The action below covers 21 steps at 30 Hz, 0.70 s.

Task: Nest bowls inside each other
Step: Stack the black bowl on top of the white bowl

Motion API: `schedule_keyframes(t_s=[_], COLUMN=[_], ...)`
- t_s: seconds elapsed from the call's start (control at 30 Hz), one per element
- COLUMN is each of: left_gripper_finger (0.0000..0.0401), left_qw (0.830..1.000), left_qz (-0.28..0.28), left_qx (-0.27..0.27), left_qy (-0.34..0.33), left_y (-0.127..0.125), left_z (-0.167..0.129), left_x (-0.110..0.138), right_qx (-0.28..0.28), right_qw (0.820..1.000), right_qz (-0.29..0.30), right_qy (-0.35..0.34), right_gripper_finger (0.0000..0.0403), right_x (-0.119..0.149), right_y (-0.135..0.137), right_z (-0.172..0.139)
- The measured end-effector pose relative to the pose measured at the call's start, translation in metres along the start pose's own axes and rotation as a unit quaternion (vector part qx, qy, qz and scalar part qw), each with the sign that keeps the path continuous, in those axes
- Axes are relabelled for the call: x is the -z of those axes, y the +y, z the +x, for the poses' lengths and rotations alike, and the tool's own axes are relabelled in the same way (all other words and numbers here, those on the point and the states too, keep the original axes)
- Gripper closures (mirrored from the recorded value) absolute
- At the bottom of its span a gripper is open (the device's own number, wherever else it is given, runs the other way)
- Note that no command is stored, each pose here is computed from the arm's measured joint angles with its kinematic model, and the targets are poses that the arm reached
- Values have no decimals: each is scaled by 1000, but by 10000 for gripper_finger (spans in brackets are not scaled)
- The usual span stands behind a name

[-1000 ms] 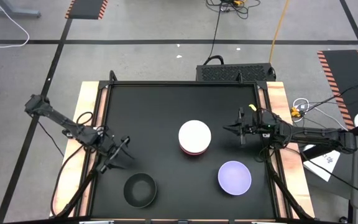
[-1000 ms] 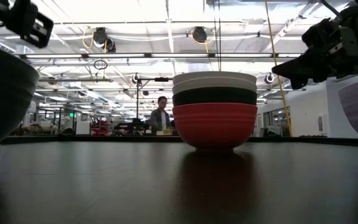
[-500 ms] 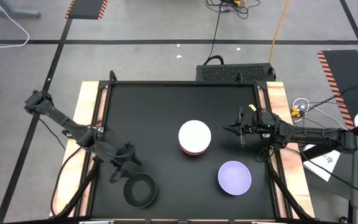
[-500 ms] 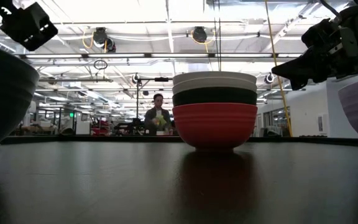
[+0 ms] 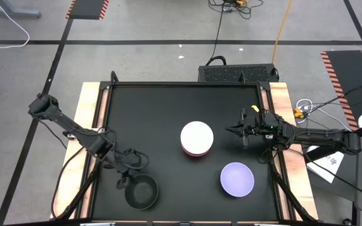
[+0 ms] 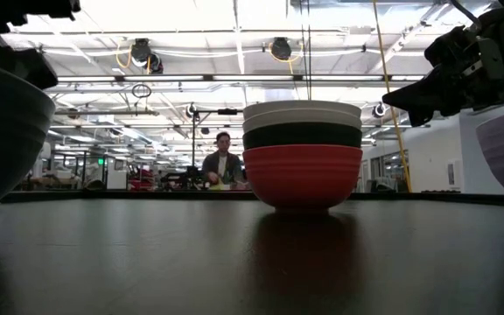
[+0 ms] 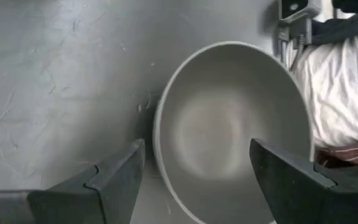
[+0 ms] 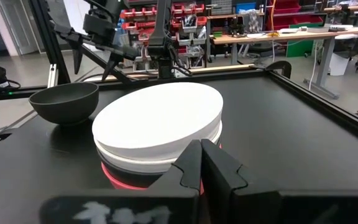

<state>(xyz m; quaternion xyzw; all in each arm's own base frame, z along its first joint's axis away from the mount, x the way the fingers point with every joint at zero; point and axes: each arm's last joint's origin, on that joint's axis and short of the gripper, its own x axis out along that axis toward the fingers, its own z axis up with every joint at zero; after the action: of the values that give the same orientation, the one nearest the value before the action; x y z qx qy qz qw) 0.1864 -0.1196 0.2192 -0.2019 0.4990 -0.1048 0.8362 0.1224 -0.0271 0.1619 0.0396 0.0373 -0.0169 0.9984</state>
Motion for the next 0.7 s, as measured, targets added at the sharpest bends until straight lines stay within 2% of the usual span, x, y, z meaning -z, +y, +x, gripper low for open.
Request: schedule_keyframes(t_s=[0.37,0.57,0.7], left_gripper_finger=[109,114,140], left_qw=[996,995,996], left_qz=[-39,-27,-11], left_qx=[-57,-70,-68], left_qy=[58,68,61], left_y=[14,19,19], left_z=[23,30,30], left_x=[1,-1,-2], right_qx=[0,0,0], right_qw=[1000,1000,1000], right_qz=[0,0,0], right_qy=[0,1,2], right_gripper_finger=[403,403,403], right_x=[0,0,0], right_y=[0,0,0], right_z=[0,0,0])
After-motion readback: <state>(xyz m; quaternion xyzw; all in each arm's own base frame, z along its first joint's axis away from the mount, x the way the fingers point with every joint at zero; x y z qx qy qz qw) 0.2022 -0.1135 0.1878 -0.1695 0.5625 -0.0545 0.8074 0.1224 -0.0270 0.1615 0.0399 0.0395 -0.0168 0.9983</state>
